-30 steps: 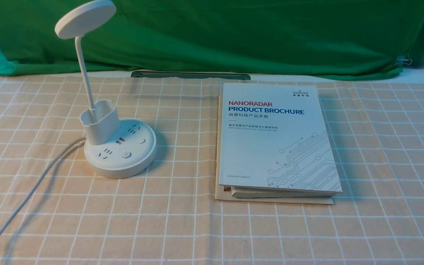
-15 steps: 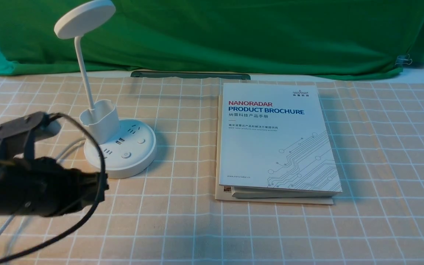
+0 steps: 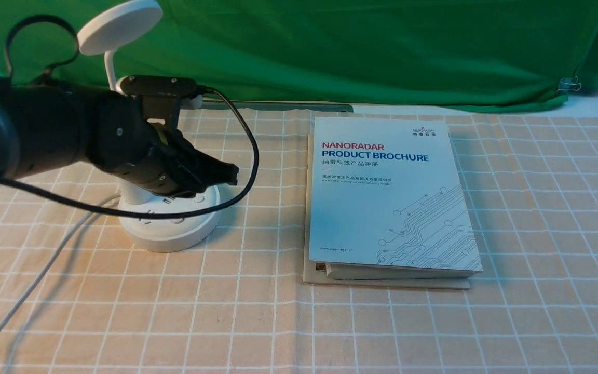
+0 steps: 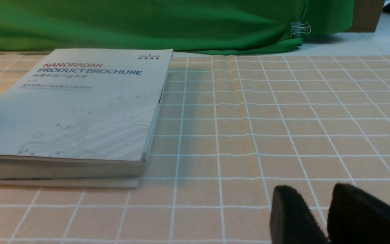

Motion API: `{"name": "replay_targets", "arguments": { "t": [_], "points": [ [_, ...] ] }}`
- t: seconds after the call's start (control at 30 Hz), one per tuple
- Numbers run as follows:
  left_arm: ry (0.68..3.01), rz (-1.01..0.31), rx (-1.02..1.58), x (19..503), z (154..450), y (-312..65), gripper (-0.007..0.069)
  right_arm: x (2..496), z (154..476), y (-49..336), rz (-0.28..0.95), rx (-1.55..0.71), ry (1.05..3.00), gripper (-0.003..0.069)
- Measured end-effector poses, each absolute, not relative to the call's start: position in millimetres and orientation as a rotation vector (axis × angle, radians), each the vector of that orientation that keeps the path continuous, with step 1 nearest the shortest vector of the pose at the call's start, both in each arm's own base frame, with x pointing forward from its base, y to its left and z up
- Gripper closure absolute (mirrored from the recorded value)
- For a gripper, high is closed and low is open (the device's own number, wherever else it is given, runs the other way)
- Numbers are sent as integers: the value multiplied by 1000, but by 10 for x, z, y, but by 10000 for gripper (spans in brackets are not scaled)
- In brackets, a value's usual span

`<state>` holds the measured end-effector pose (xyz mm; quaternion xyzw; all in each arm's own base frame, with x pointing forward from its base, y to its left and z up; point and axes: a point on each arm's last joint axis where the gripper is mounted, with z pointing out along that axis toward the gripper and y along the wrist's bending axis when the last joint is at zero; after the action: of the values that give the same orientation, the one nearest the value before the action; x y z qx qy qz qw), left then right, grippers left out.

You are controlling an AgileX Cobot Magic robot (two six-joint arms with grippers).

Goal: Turn on the table lamp on the light coffee tablecloth with your hand.
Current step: 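Press the power button on the lamp base to turn the lamp on with the left gripper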

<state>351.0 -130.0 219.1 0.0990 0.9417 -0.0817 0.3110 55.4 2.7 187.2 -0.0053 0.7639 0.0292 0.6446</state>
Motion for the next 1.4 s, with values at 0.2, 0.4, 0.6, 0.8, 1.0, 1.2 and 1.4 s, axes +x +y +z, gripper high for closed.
{"name": "replay_targets", "arguments": {
  "t": [0.2,0.4,0.6,0.8,1.0,1.2,1.4],
  "points": [
    [2499,-174,292,3657,1977,-1335,625,554,1871,27,67,-11,1740,421],
    [2467,-163,301,3727,1895,-1351,625,554,1871,27,67,-11,1740,421],
    [2461,-127,289,3764,1828,-1336,625,554,1871,27,67,-11,1740,421],
    [2486,-107,295,3779,1728,-1333,625,554,1871,27,67,-11,1740,421],
    [2496,-120,275,3790,1700,-1342,625,554,1871,27,67,-11,1740,421],
    [2504,-131,252,3796,1704,-1347,625,554,1872,27,67,-11,1739,421],
    [2515,-135,223,3741,1818,-1325,625,554,1871,27,67,-12,1740,421]
  ]
}}
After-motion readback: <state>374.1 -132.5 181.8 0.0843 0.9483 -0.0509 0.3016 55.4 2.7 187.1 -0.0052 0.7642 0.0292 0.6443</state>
